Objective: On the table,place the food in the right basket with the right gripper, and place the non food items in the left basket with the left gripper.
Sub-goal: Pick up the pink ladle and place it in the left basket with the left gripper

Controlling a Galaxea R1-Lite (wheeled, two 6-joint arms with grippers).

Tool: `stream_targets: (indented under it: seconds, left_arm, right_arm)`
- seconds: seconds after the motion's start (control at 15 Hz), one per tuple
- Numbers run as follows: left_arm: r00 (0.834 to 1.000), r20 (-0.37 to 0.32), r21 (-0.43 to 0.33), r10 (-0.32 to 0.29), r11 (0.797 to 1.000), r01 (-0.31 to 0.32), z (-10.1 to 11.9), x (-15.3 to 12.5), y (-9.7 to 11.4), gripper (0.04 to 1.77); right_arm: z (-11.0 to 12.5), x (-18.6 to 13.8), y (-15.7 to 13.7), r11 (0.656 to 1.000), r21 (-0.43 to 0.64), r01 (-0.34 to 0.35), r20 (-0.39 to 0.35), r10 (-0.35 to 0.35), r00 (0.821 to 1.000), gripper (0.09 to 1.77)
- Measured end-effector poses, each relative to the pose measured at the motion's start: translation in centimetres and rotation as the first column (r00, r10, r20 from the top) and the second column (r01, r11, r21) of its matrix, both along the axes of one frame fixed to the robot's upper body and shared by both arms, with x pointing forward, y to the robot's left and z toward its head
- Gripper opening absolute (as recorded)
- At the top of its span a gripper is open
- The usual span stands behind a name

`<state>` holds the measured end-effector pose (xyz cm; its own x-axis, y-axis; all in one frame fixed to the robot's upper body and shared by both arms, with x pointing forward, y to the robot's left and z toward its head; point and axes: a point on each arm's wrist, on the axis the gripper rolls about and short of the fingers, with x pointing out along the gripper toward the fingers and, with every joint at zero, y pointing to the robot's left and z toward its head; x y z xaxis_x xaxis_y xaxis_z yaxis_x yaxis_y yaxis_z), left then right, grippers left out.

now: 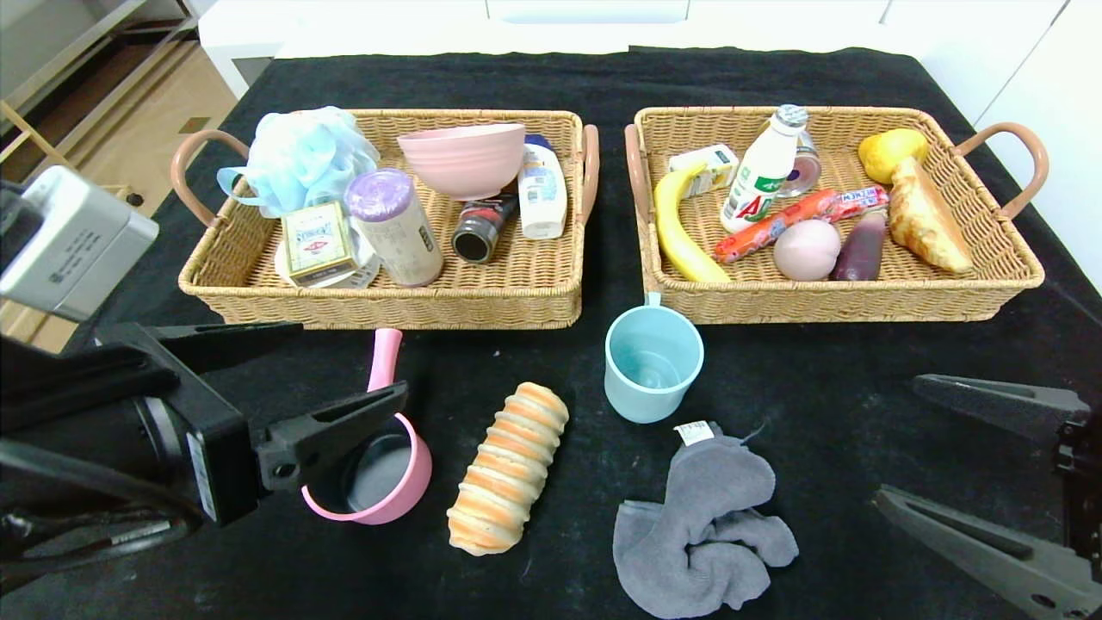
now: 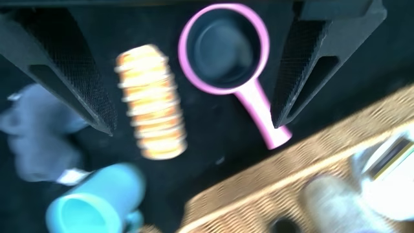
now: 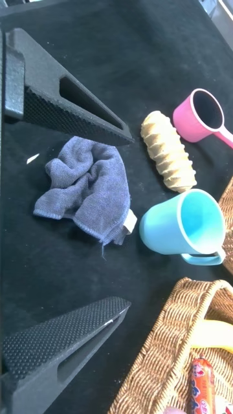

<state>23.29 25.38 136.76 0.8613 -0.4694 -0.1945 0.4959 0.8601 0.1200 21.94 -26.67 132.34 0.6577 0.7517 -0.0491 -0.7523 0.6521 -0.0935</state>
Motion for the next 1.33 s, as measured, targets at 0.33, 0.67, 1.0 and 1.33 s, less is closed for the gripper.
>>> stream_targets:
  seconds: [0.33,0.67,1.0,1.33]
  left_arm:
    - [0.956,-0.169,0.072,0.239,0.971,-0.23,0.8,1.3,1.3,1.72]
    - [0.906,-0.276,0.081,0.32,0.947,-0.31,0.3,1.6,2.6,1.72]
    - [0.861,-0.337,0.098,0.381,0.924,-0.37,-1.3,2.3,3.1,1.72]
    - [0.862,-0.327,0.093,0.388,0.921,-0.379,-2.9,4.2,2.6,1.72]
  right_arm:
    - [0.0,-0.2,-0.1,1.0,0.002,0.002,0.002,-0.002,1.0,1.7]
    - [0.2,-0.4,-0.2,1.0,0.008,0.002,0.011,-0.002,1.0,1.7]
    - [0.5,-0.7,-0.3,1.0,0.016,0.004,0.025,-0.004,1.0,1.7]
    - [0.6,-0.6,-0.6,1.0,0.018,0.021,0.033,-0.022,0.999,1.71]
